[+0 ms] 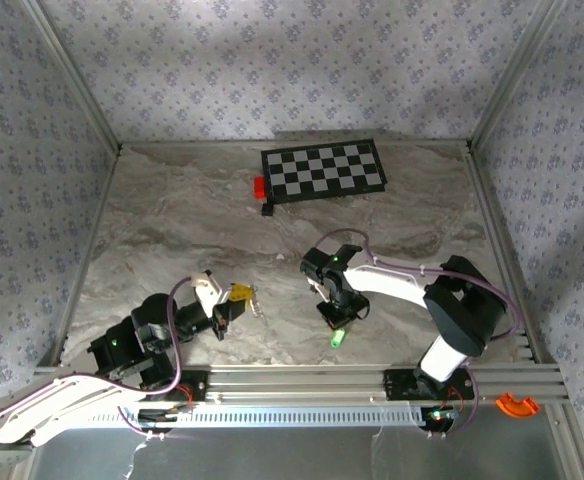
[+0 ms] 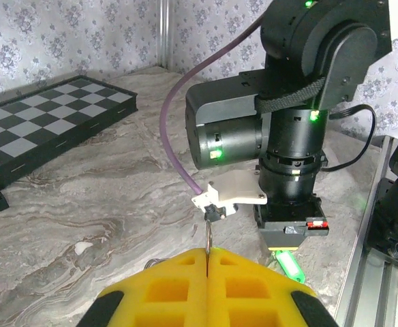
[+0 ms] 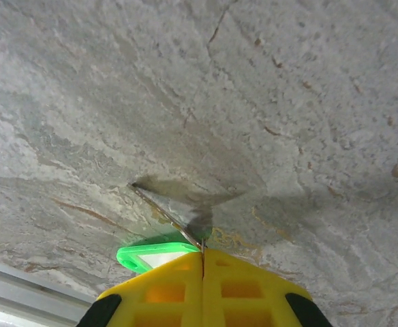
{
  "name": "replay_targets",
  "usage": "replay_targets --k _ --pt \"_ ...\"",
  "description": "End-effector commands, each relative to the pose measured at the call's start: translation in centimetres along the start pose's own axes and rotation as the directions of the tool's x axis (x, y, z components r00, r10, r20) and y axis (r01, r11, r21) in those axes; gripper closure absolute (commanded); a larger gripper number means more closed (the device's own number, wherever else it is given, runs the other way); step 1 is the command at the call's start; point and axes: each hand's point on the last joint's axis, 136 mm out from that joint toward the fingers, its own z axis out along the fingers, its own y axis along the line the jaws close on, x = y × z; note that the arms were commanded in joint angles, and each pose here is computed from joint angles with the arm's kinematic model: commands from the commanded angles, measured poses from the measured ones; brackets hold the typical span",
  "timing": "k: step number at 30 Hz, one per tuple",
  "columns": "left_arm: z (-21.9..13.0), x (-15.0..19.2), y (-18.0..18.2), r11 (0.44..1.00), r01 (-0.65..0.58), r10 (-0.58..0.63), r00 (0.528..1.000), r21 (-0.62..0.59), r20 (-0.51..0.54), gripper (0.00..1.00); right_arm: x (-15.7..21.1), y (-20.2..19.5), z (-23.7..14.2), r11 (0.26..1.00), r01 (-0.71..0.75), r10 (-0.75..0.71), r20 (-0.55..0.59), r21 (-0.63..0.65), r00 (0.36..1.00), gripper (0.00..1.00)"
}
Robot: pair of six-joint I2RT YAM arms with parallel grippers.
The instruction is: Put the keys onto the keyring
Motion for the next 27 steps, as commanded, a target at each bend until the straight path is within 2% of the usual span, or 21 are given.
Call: replay_targets --k 1,9,12,21,27 --pt "-0.4 -1.7 -0.5 1.0 -0.008 0.006 0.997 0.025 0.073 1.0 1.3 0.0 0.1 0.999 -0.005 0.001 -0.097 -0.038 0.995 0.99" --pt "-0.2 -1.4 -0.7 0.999 -0.007 0.004 0.998 0.041 0.067 1.0 0.6 -0.6 1.0 0.999 -0.019 0.012 -0.141 -0.046 0.99 0.97" --pt "-0.1 -1.2 -0.7 0.999 -0.006 0.003 0.998 0.044 0.065 1.0 0.5 -0.9 0.9 0.999 -0.022 0.016 -0.137 -0.039 0.99 0.93" --pt "-0.1 -1.2 -0.8 0.999 -0.004 0.0 0.998 0.051 0.067 1.0 -0.4 -0.5 -0.5 0.998 -0.055 0.055 -0.02 -0.037 0.998 0.63" --pt "-0.1 -1.2 -1.1 0.998 0.0 -0.004 0.998 0.064 0.063 1.0 0.2 -0.7 -1.3 0.986 -0.161 0.165 0.09 -0.049 0.982 0.55"
